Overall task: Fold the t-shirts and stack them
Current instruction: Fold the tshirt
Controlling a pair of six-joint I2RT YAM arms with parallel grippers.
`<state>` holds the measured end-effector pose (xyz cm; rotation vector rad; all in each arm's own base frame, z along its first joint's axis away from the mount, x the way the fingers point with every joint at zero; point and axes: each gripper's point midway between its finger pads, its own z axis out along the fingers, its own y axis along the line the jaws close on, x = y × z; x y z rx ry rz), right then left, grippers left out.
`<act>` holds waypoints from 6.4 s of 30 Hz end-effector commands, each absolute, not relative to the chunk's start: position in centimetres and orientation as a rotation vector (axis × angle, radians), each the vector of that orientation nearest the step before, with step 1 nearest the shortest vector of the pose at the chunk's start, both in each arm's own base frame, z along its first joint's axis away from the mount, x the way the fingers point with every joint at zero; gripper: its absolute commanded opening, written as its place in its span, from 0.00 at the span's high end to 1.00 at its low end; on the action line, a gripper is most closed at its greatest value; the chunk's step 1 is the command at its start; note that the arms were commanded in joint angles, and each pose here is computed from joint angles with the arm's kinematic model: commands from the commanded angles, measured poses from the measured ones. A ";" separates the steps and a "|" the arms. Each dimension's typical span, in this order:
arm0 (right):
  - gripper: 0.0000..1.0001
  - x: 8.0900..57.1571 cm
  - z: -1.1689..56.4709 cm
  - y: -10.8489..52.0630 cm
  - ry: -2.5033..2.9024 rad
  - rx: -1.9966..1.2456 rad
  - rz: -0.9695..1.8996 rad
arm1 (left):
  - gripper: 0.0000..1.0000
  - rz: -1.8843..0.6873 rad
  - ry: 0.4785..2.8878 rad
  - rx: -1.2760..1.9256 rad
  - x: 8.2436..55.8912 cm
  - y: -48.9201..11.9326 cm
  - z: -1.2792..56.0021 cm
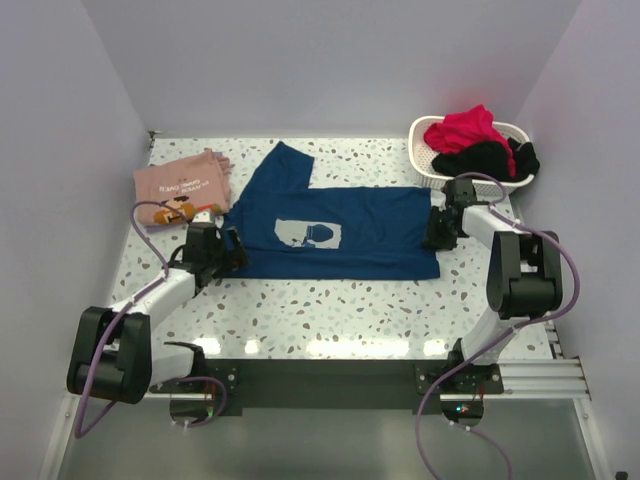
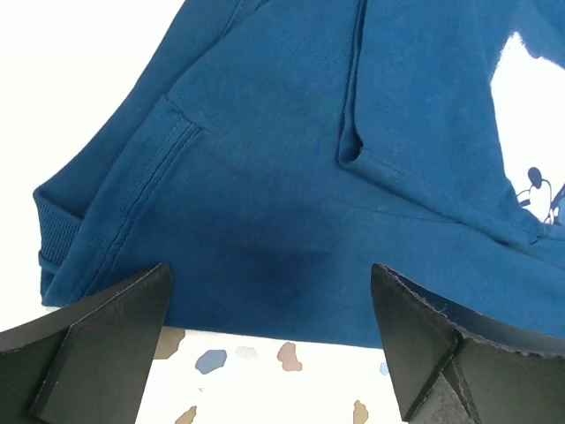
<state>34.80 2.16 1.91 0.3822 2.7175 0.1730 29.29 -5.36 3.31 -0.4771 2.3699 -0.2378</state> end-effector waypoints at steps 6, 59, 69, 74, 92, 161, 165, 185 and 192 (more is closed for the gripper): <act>0.79 36.7 2.0 1.6 2.670 0.348 0.143 | 0.00 -0.234 2.345 -0.487 29.0 -5.2 2.8; 1.00 37.1 3.6 1.0 2.646 0.307 0.101 | 0.00 -0.164 2.407 -0.496 26.7 -4.2 0.6; 1.00 37.8 6.0 -0.1 2.582 0.314 0.057 | 0.00 -0.161 2.412 -0.496 26.7 -4.1 0.5; 1.00 38.4 6.2 -0.4 2.552 0.325 0.068 | 0.00 -0.164 2.418 -0.493 26.7 -4.2 0.4; 0.62 39.4 5.8 0.1 2.563 0.324 0.105 | 0.00 -0.242 2.339 -0.478 29.1 -5.2 3.4; 0.48 35.3 7.8 2.3 2.539 0.294 0.257 | 1.00 -0.300 2.264 -0.052 44.4 -18.0 8.3; 0.48 35.4 7.6 2.4 2.544 0.292 0.261 | 1.00 -0.295 2.268 -0.025 45.0 -19.1 7.8; 0.48 35.8 8.1 4.1 2.542 0.229 0.293 | 0.00 -0.290 2.181 0.021 46.7 -20.8 11.8; 0.47 36.7 9.2 7.6 2.519 0.119 0.336 | 0.00 -0.205 2.215 -0.041 43.2 -17.7 9.7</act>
